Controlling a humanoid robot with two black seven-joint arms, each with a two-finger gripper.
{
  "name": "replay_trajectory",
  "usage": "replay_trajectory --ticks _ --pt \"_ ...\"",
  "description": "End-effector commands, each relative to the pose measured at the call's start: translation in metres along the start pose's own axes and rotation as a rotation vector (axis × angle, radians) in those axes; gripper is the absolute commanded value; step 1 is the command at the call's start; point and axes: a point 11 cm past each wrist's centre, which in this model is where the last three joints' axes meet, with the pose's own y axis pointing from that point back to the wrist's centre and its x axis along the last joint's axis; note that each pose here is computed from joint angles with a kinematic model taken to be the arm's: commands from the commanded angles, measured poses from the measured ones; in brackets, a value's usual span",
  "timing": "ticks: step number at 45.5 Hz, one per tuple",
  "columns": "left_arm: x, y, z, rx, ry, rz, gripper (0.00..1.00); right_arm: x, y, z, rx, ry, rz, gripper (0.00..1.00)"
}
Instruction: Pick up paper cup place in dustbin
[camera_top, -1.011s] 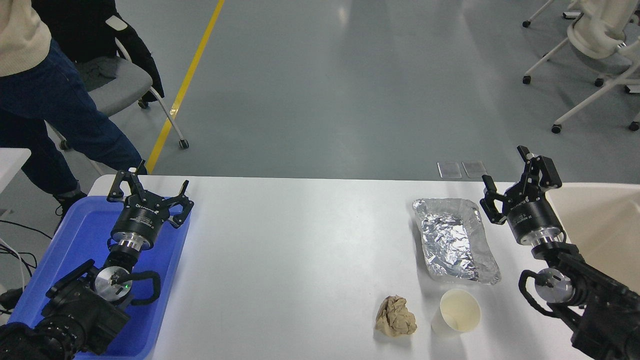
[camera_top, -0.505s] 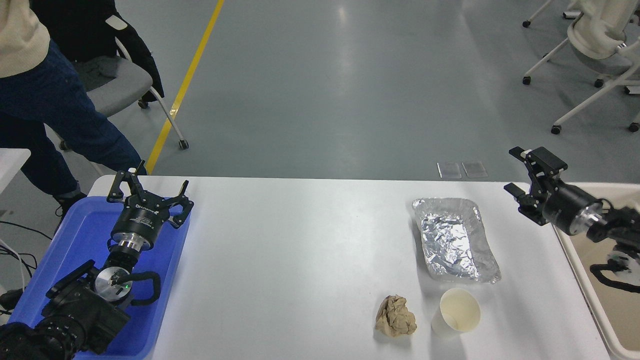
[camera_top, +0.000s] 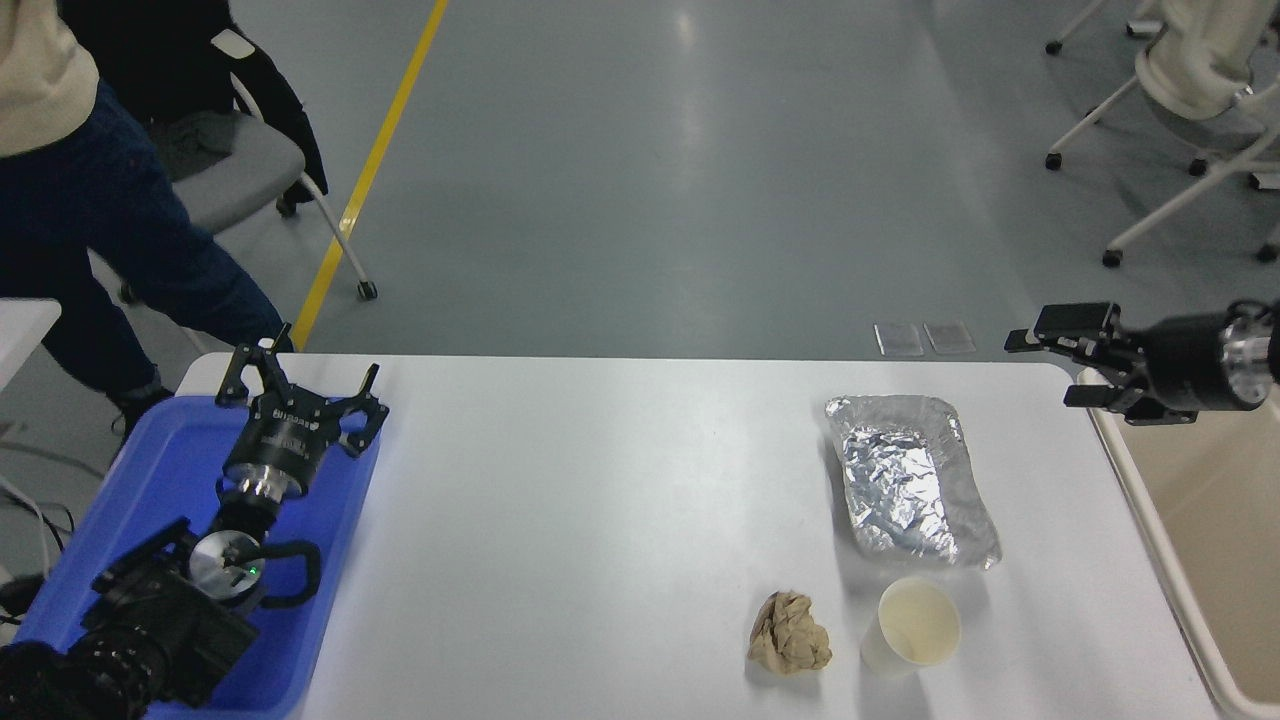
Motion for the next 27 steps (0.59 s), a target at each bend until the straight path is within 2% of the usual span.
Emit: replay_trajectory --ticks 1,15,27 --pt "0.000 0.000 0.000 -0.002 0.001 0.000 1.00 -0.003 0.041 -0.059 -0.216 0.260 -0.178 1.00" --pt "0.000 0.000 0.001 -0.005 0.002 0.001 1.00 -0.009 0.050 -0.116 -0.266 0.456 -0.208 1.00" --pt "0.000 0.000 0.001 -0.005 0.002 0.001 1.00 -0.014 0.046 -0.127 -0.258 0.492 -0.220 1.00"
